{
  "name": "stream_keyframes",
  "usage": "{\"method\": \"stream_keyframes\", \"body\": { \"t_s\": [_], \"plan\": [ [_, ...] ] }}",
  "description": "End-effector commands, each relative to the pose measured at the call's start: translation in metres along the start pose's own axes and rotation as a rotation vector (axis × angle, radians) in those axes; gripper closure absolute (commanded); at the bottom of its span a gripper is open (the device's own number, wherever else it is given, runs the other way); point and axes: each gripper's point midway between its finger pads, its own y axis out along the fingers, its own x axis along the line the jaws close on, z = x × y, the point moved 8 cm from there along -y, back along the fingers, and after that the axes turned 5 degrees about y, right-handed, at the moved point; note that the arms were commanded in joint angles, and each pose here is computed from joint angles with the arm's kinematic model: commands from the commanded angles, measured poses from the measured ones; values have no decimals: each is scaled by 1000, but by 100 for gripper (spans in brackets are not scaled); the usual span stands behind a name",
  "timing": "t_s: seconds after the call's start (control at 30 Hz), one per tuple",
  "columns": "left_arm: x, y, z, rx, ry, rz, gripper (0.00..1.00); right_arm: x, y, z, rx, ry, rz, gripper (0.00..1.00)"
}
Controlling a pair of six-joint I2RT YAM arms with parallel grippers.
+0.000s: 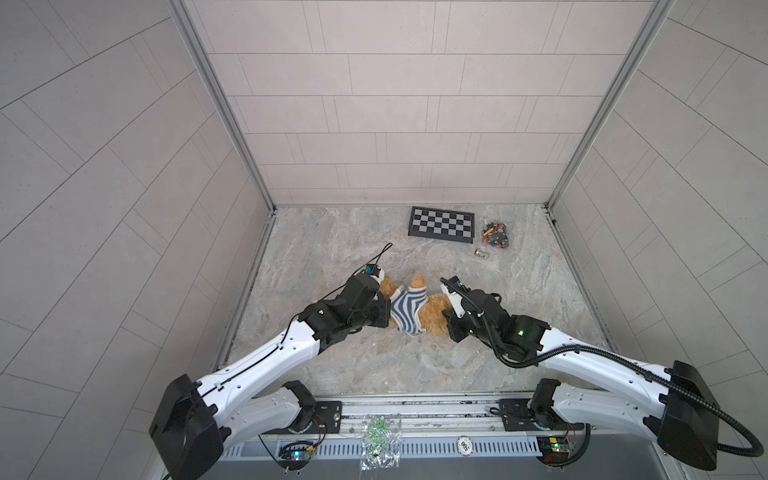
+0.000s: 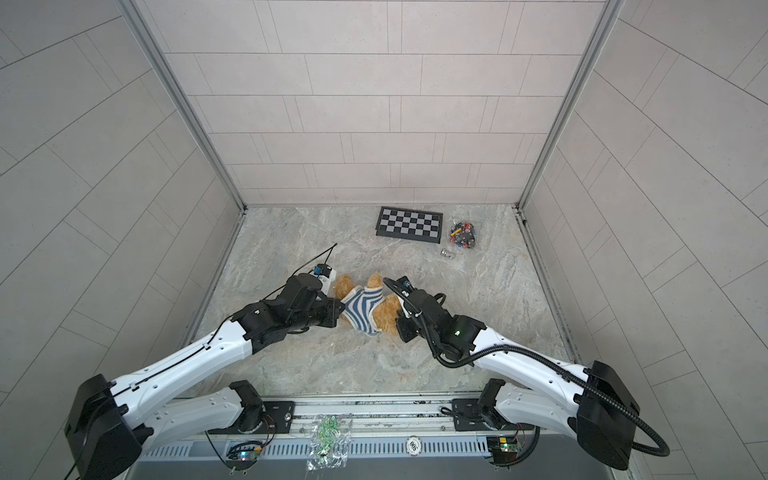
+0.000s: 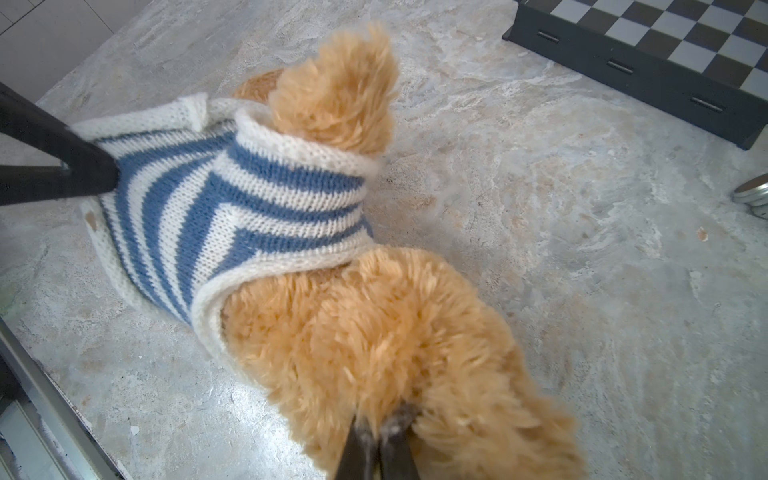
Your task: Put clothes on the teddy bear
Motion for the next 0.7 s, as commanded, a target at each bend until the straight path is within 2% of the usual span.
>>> {"method": "stream_keyframes", "body": {
  "t_s": [0.0,0.13,0.23,0.3,0.47,0.67],
  "plan": [
    [5,5,-1,26,21,-35,100,-5,-4,-4,1,-7,60,100],
    [-14,18,-4,25,29,14,100,-1,2,-7,-1,1,45,100],
    [-22,23,-4,21,25,33,90,0,5,-9,0,8,38,100],
    [-23,19,-4,3,23,27,83,0,5,-8,1,10,40,100],
    [-21,-12,0,-83,50,-96,70,-1,4,-8,-5,12,47,100],
    [-34,-16,24,-76,29,-51,63,1,6,-9,-3,18,36,100]
  ]
}}
